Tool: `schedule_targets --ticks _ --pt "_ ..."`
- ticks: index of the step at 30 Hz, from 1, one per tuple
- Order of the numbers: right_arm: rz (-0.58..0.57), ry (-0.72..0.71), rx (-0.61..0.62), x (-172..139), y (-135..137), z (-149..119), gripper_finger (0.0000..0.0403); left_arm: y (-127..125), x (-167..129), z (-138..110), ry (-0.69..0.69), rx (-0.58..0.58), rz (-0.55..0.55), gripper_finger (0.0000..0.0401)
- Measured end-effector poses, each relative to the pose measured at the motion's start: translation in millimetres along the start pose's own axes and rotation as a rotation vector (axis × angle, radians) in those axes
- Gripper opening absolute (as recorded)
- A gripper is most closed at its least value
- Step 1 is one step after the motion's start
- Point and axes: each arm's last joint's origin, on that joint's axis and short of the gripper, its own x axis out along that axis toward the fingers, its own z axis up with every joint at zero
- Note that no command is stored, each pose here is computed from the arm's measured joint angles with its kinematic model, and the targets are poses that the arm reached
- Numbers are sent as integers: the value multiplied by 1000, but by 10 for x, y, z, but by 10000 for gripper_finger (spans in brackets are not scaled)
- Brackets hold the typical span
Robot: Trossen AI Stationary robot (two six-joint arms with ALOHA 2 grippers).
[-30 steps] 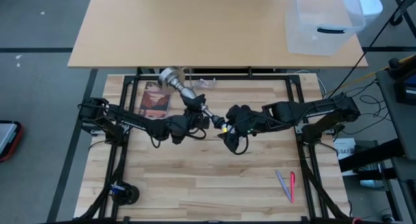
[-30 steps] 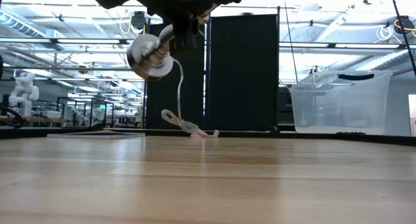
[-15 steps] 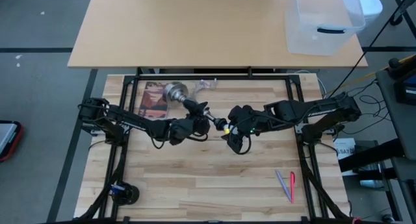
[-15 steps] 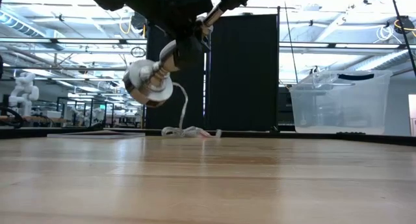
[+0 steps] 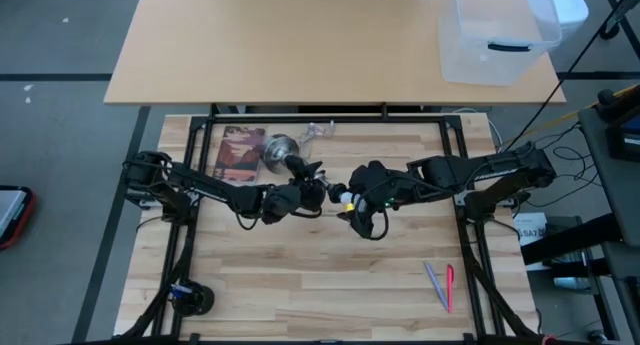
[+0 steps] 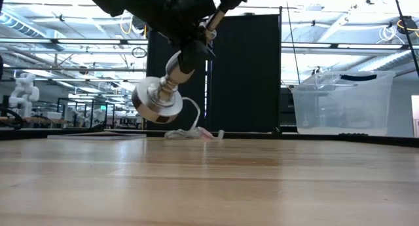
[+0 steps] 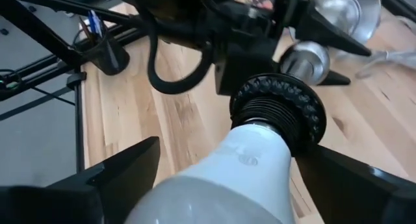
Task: Screw lightbulb
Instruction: Insert the lightbulb into the lamp
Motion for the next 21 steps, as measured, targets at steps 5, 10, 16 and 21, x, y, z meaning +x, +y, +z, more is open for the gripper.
schedule_targets --ticks 5,10,16,21 --pt "22 -40 -25 -11 19 39 373 6 4 4 -3 -10 1 130" --pt "10 -68 -50 -37 14 57 375 19 16 4 -3 -15 3 130" --pt "20 -103 -63 -72 17 90 375 21 16 13 -12 -26 -4 130" --pt "23 -110 -73 -73 20 97 375 19 23 8 -19 -28 -18 130"
